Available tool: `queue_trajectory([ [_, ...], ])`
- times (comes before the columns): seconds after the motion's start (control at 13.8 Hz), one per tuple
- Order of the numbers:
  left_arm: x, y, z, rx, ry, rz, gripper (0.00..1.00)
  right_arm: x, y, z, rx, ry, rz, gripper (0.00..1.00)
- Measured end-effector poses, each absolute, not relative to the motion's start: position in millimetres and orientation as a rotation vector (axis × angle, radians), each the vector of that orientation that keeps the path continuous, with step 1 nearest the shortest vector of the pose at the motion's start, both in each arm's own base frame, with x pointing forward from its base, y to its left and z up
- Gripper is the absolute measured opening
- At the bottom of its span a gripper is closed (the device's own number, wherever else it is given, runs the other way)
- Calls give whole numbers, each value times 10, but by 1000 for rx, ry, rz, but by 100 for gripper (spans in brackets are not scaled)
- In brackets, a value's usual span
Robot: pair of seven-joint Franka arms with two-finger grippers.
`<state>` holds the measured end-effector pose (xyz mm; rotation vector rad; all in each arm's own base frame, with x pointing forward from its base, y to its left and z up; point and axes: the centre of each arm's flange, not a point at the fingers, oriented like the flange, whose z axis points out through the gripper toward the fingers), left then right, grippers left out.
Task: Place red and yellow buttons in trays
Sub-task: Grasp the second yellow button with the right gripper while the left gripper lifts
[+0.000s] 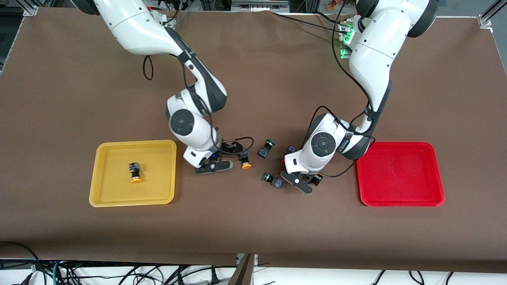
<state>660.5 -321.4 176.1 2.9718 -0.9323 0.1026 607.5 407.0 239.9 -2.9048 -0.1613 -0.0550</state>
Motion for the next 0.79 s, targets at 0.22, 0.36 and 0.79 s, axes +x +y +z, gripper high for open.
queue_trajectory([
  [0.22, 6608, -3216, 1766, 2971, -932, 105, 52, 5943, 4286, 2248, -2906, -92, -69, 100],
  [0.36, 6615, -3219, 1776, 2971, -932, 110, 40, 5859, 4413, 2127, -2914, -75, -92, 100],
  [0.79, 6891, -2905, 2009, 3002, -855, 189, 40, 5773, 4505, 1840, -2938, -85, -138, 99],
])
